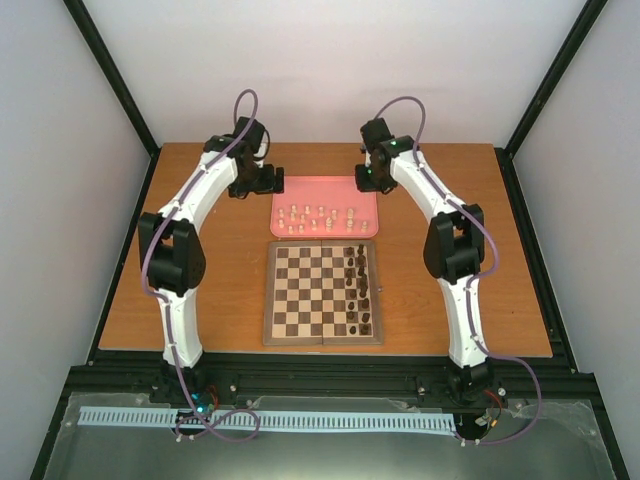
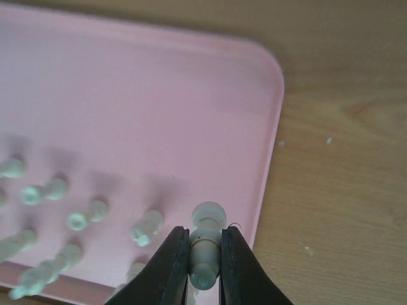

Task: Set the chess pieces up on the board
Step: Pick up the chess piece from the storage box, then place the chess piece on the chessboard.

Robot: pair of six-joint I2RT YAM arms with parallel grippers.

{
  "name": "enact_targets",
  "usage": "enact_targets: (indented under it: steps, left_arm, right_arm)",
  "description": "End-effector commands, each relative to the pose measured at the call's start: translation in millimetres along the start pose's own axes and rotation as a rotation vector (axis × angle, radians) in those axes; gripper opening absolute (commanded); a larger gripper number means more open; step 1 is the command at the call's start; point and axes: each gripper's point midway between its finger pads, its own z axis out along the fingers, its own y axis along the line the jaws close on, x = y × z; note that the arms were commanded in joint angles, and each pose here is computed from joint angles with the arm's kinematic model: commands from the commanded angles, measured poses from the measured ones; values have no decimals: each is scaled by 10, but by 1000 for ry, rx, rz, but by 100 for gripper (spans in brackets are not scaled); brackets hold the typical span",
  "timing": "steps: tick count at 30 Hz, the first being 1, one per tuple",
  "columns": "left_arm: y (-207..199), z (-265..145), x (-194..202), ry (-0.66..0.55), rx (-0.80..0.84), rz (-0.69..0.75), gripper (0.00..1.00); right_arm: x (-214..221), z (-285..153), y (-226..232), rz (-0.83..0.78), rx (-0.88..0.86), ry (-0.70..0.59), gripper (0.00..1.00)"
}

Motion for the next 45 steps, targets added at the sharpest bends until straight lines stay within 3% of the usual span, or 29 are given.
enact_targets:
  steps: [1, 7, 12, 23, 29, 45]
  left_arm:
    - [104, -237, -108, -60, -11, -8, 100]
    - [652, -213, 7, -26, -41, -147, 100]
    - [1074, -433, 79, -72, -106, -214, 100]
    - [1342, -579, 309, -67, -205, -310, 100]
    - [1299, -641, 285, -90, -180, -321, 100]
    - [1260, -705, 281, -112, -157, -306, 100]
  right_arm:
    - [-297, -733, 225, -61, -10, -141, 9]
    - [-24, -1022, 863, -157, -114, -115, 9]
    - [293, -1178, 1430, -270, -188, -82, 9]
    - [1138, -1032, 2292, -487, -280, 87, 9]
    - [1503, -813, 2497, -565, -289, 178, 9]
    - [1582, -277, 2607, -575, -223, 202, 8]
